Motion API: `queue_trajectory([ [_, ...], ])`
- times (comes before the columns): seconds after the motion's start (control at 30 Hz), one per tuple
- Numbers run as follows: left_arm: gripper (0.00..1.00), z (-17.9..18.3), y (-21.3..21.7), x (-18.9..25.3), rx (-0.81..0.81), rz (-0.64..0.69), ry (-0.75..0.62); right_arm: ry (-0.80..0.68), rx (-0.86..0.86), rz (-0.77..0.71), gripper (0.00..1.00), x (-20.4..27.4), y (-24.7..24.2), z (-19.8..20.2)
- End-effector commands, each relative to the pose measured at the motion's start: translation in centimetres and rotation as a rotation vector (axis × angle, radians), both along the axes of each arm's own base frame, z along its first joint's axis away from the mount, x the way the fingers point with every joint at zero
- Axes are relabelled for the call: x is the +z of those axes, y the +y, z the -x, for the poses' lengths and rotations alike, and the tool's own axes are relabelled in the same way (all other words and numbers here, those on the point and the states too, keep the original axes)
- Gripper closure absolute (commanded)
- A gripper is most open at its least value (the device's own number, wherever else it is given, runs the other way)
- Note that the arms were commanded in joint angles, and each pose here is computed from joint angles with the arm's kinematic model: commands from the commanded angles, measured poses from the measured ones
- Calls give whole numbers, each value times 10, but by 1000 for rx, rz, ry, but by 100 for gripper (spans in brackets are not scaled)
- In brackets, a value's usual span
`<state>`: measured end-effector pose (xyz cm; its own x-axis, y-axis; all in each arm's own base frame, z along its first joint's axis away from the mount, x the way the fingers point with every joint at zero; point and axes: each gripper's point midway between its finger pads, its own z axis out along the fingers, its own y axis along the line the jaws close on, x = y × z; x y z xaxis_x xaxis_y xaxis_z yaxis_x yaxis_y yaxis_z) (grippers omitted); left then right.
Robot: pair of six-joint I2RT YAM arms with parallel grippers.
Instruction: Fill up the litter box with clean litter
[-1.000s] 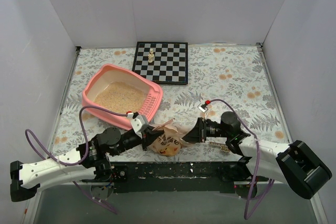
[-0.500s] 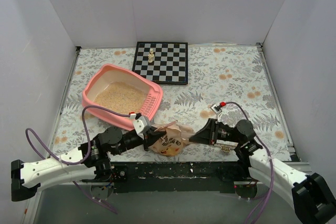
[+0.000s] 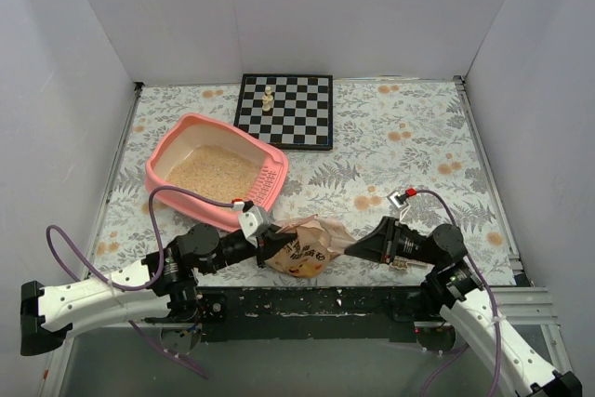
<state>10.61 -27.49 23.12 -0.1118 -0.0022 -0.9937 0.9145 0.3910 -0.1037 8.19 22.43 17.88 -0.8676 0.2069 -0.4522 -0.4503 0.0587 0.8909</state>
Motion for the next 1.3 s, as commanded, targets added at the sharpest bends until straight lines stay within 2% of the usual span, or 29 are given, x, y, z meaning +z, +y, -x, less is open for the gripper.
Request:
queue_trajectory([
  [0.0, 100, 5, -2, 11, -30, 42, -25, 244, -71, 82, 99, -69, -6, -2],
  [0.2, 100, 0, -1, 10, -6, 42, -34, 345, -166, 100, 99, -70, -12, -9],
  [0.37, 100, 0, -2, 8, -6, 35, -31, 350, -229, 73, 99, -56, -18, -11],
  [0.4, 100, -1, -3, 7, -4, 32, -32, 325, -233, 53, 99, -39, -21, -8],
  [0.77, 100, -2, -4, 6, -3, 29, -27, 250, -281, 28, 99, 9, -35, 5],
  [1.27, 100, -2, -2, 12, 7, 59, -31, 175, -287, -33, 99, 52, -45, 19],
])
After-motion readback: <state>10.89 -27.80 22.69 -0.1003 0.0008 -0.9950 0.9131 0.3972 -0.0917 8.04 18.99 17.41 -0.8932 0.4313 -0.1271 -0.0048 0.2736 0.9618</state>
